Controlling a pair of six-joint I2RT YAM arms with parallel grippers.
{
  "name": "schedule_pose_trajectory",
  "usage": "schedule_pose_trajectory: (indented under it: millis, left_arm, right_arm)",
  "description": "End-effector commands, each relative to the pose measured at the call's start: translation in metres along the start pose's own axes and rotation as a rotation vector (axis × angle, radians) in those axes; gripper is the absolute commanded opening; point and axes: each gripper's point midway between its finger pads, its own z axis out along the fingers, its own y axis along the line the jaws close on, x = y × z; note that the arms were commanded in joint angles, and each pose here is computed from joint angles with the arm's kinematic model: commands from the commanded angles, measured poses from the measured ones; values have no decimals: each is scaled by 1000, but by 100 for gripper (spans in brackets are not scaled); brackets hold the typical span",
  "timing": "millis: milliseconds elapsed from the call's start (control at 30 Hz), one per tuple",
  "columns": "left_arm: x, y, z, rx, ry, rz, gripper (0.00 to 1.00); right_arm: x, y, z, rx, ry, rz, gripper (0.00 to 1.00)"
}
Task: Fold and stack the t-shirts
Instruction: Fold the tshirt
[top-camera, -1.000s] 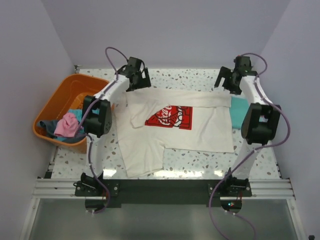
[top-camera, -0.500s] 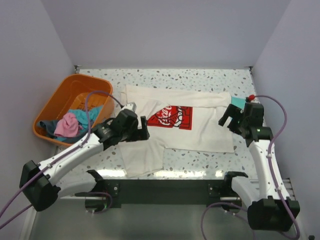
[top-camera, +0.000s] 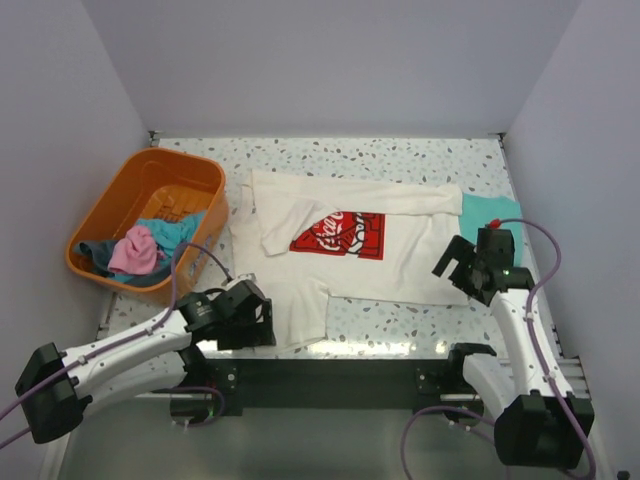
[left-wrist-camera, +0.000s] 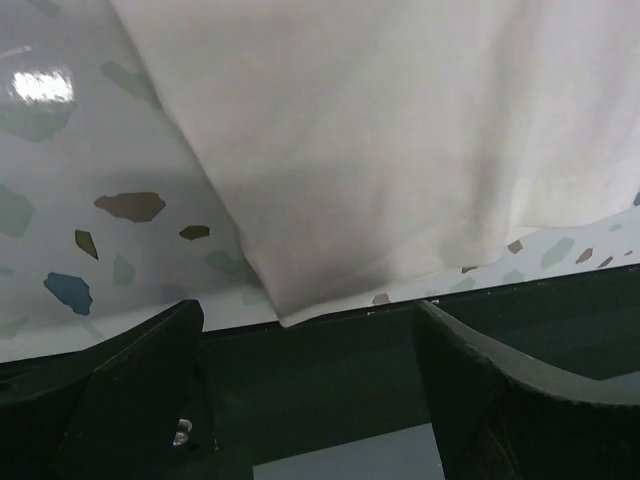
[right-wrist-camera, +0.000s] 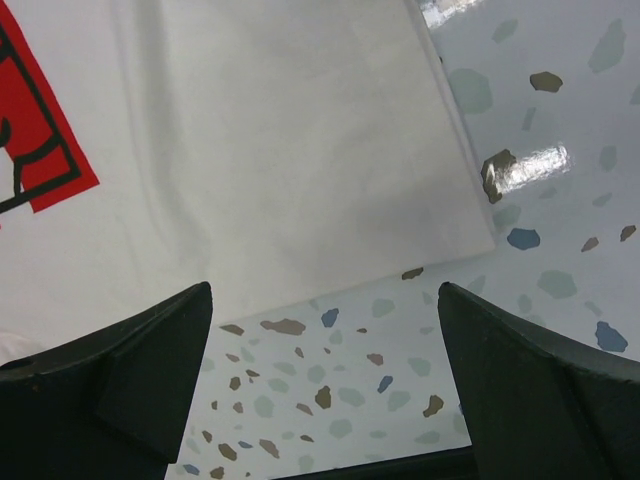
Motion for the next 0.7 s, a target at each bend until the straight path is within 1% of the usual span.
schedule_pose_trajectory:
  millis: [0, 33, 167, 267, 333, 433, 467, 567, 600, 667]
  left_arm:
    - [16, -6, 2, 32, 63, -29, 89]
    - [22, -5, 3, 28, 93, -34, 87]
    - [31, 6, 7, -26, 125, -18, 82]
    - [33, 3, 11, -9, 136, -23, 73]
    - [30, 2, 13, -14, 122, -26, 68]
    - [25, 7, 19, -55, 95, -31, 63]
    - [23, 2, 21, -42, 88, -29, 63]
    - [19, -5, 27, -27, 80, -28, 50]
    - [18, -8, 28, -18, 80, -27, 37]
    - [15, -13, 29, 0, 69, -26, 20]
  right_arm:
    - [0, 1, 8, 3, -15, 47, 99]
    - [-1, -1, 10, 13, -19, 53, 99]
    - [-1, -4, 13, 29, -25, 64, 99]
    - [0, -10, 15, 59, -33, 85, 99]
    - [2, -11, 16, 66, -27, 95, 99]
    - [10, -8, 18, 45, -5, 110, 99]
    - [12, -6, 18, 30, 0, 117, 98]
    - [20, -7, 15, 24, 22, 124, 99]
    - [22, -4, 11, 4, 29, 123, 99]
    - [31, -8, 8, 16, 52, 141, 99]
